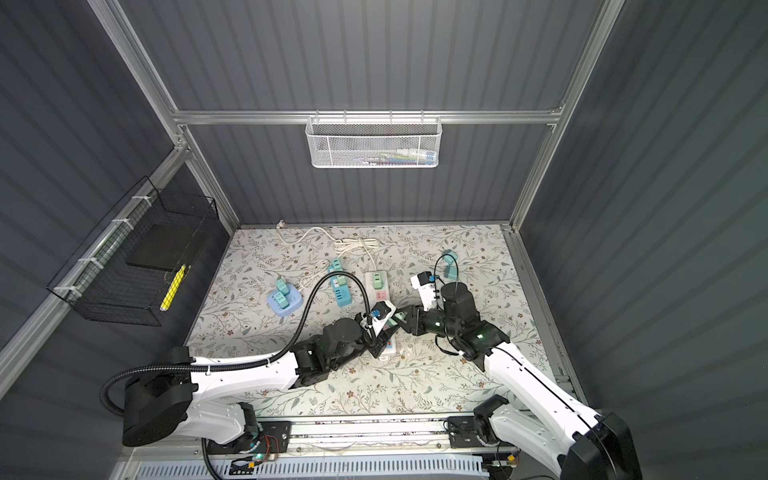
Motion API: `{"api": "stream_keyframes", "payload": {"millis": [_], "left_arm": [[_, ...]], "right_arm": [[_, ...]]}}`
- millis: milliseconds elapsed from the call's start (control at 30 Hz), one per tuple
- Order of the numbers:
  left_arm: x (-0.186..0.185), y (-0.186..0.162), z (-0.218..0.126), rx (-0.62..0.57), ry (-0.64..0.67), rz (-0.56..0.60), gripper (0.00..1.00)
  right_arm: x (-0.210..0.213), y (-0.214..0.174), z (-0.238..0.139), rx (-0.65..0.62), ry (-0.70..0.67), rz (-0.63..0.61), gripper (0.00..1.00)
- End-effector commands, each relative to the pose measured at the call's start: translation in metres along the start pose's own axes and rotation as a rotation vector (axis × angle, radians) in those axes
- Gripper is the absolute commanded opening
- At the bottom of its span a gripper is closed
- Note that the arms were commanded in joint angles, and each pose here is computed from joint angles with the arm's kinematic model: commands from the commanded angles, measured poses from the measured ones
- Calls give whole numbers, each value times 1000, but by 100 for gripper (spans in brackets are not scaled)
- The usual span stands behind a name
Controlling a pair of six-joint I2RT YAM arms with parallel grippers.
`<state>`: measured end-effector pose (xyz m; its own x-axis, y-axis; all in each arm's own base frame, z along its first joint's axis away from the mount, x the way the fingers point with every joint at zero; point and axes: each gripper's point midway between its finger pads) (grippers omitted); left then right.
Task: Insert the plug
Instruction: 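Regrasp the green cube with the right gripper while the left gripper withdraws, then press the green cube into the white strip outlet beside the first cube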
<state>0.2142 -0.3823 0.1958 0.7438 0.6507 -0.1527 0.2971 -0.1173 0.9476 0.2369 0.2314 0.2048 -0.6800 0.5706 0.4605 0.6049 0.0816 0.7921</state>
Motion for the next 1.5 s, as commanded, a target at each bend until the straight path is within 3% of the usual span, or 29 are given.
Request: {"api": "stream_keyframes", "payload": {"millis": [0,33,100,233,333,600,700,867,1100,1267,1467], "left_arm": [[-2,18,-6,-61,-21,-34,18],[-2,18,-6,-60,-21,-36,22],[3,17,-6,-61,4,-45,50],[20,20,-14,-83,91,-86,86],[46,23,-30,-135,208,-149,97],[160,-3,-116,-284,836,-426,100],[186,-30,-145,-290,971,-536,100],[201,-57,-164,-276,1009,-617,100],[208,-67,-175,-288,1012,-644,100],[208,-71,-174,-274,989,-654,100],[209,-64,-180,-293,977,-645,100]], "right_arm": [[6,9,1,-19,19,-21,29],[6,11,0,-24,18,-23,27],[4,14,-1,-38,-4,-33,24],[-7,20,-2,-74,-86,-55,22],[-24,27,-2,-130,-189,-63,21],[-58,39,20,-199,-393,-111,20],[-76,32,43,-157,-427,-124,20],[-91,31,79,-129,-427,-124,20],[-105,29,122,-109,-445,-129,20],[-117,33,128,-149,-528,-148,19],[-125,23,141,-77,-573,-156,19]]}}
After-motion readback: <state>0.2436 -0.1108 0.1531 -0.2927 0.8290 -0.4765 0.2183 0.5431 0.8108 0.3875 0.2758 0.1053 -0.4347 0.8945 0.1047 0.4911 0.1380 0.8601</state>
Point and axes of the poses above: each gripper's point midway between its finger pads, its own z axis out along the fingers, its own x axis along the line the jaws close on, y = z × x, and after that the axes turned 15 degrees about -z, right-handed
